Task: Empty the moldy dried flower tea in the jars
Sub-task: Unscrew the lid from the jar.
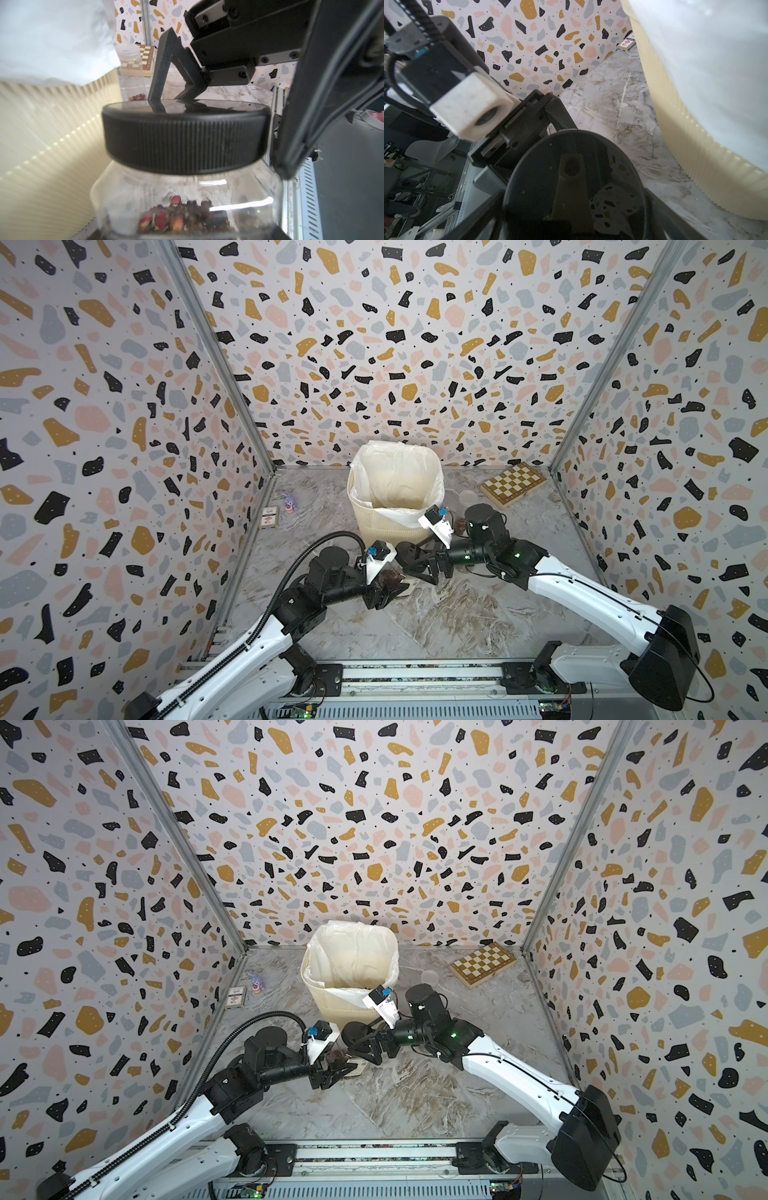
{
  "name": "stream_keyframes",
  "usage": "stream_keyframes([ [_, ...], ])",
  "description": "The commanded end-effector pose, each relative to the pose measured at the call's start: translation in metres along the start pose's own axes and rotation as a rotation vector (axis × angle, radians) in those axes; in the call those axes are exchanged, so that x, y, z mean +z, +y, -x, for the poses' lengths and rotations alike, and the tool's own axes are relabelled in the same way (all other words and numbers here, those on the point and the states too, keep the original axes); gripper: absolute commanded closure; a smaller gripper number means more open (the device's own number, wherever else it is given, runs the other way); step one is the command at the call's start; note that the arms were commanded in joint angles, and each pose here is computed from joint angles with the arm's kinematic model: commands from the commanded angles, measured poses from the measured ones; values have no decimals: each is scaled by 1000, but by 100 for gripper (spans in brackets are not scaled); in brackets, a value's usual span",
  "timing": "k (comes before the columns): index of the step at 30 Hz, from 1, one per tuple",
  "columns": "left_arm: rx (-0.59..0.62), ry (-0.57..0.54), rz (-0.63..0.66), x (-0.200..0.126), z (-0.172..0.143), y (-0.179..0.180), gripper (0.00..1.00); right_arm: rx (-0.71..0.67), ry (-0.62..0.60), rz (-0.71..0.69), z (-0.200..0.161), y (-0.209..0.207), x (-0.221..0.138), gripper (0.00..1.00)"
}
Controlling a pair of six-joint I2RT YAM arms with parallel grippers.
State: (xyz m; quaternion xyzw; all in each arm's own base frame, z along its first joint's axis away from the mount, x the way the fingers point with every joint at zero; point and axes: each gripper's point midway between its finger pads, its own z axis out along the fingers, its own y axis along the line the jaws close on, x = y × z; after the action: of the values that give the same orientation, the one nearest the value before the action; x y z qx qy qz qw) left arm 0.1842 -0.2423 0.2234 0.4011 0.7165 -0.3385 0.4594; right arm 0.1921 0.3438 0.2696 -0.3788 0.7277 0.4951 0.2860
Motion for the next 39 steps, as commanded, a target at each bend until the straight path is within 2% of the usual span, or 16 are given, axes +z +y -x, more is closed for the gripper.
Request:
stream_keyframes([
  [1,47,-76,69,-1,16,11,41,3,-60,-17,27,5,-2,1],
  [8,35,-76,103,1,13,18,42,13,-31,4,32,5,11,0],
  [14,33,-84,37,0,14,6,42,-45,-17,22,26,10,14,15],
  [17,51,-90,-81,-4,19,-16,42,-83,-6,32,19,11,10,21],
  [19,52,-81,-166,-8,22,-31,41,-126,-2,97,13,22,4,24],
  [23,33,-81,-351,-19,28,-63,41,-266,-3,222,-2,52,-13,25],
  [29,-15,-99,-544,-35,45,-91,41,-405,-8,338,-24,79,-35,26],
  [33,-48,-77,-669,-42,49,-105,41,-471,-19,456,-36,100,-49,25],
  [35,-58,-41,-675,-41,44,-104,41,-486,-21,489,-37,108,-55,21],
  [37,-53,-30,-647,-38,42,-100,41,-485,-26,477,-34,109,-56,11],
  [39,-36,-43,-600,-35,42,-94,41,-462,-31,407,-27,101,-53,1],
])
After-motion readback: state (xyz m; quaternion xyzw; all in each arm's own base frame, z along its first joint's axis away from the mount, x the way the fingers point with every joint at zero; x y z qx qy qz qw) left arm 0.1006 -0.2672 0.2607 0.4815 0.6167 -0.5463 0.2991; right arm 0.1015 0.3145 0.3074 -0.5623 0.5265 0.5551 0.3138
